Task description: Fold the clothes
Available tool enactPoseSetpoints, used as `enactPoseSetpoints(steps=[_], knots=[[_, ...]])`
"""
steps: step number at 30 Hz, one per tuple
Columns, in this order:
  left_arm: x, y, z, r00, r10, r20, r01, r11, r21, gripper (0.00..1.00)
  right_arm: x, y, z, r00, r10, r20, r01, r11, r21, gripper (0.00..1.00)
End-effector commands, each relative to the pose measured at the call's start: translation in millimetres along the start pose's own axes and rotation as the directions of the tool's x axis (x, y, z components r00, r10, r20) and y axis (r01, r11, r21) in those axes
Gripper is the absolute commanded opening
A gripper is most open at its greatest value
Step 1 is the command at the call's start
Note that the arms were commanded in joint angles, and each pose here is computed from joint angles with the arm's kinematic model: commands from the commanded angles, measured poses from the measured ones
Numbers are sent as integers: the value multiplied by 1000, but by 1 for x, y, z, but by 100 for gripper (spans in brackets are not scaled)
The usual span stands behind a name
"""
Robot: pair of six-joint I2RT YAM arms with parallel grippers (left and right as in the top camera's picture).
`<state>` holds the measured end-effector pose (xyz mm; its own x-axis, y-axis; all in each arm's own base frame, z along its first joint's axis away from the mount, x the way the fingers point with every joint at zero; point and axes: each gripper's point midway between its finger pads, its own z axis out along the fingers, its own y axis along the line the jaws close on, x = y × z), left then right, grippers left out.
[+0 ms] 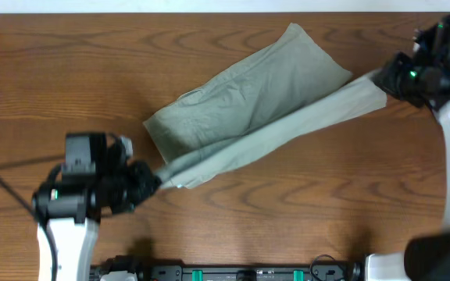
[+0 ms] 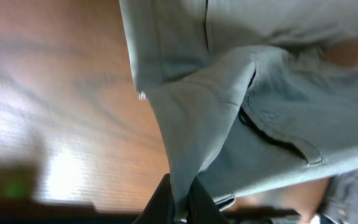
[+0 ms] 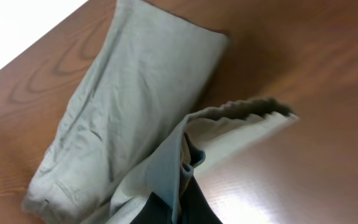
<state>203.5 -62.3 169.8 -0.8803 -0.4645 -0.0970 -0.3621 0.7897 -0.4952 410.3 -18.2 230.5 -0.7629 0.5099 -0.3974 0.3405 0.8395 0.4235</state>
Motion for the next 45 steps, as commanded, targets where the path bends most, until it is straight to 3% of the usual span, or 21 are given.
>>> enactPoseSetpoints(steps=[1,6,11,25,27,28,29,30,33,35,40,45], knots=[[-36,23,6,995,89,45,-80,980,-181,6,-25,10,23,999,-13,32,16,996,-89,1],[-87,23,27,987,144,72,-122,961,-249,6,-53,43,57,998,5,68,15,954,-299,1],[-123,27,48,981,167,97,-132,946,-297,6,-79,63,84,991,70,114,-18,912,-409,1],[-176,27,85,954,228,194,-161,937,-309,7,-79,85,152,985,141,99,-80,883,-463,1],[-178,31,88,955,227,193,-157,934,-322,15,-78,87,160,985,136,104,-72,881,-467,3],[-179,31,90,954,228,194,-158,933,-323,27,-79,88,162,985,132,110,-65,879,-472,7],[-181,32,89,953,229,199,-155,931,-329,39,-80,88,163,985,132,113,-63,879,-473,24],[-183,34,88,951,231,207,-151,927,-343,41,-80,87,164,986,116,120,-47,881,-471,35],[-188,36,73,947,224,230,-130,922,-365,59,-80,73,160,992,26,127,35,892,-451,52],[-189,38,59,948,210,239,-112,923,-368,66,-76,51,158,996,15,83,20,917,-399,55],[-182,39,31,955,174,239,-79,930,-359,69,-58,-2,149,998,-50,-38,40,971,-236,54],[-151,35,42,985,123,121,-82,950,-301,69,-21,-33,146,976,-127,-178,123,992,-37,53]])
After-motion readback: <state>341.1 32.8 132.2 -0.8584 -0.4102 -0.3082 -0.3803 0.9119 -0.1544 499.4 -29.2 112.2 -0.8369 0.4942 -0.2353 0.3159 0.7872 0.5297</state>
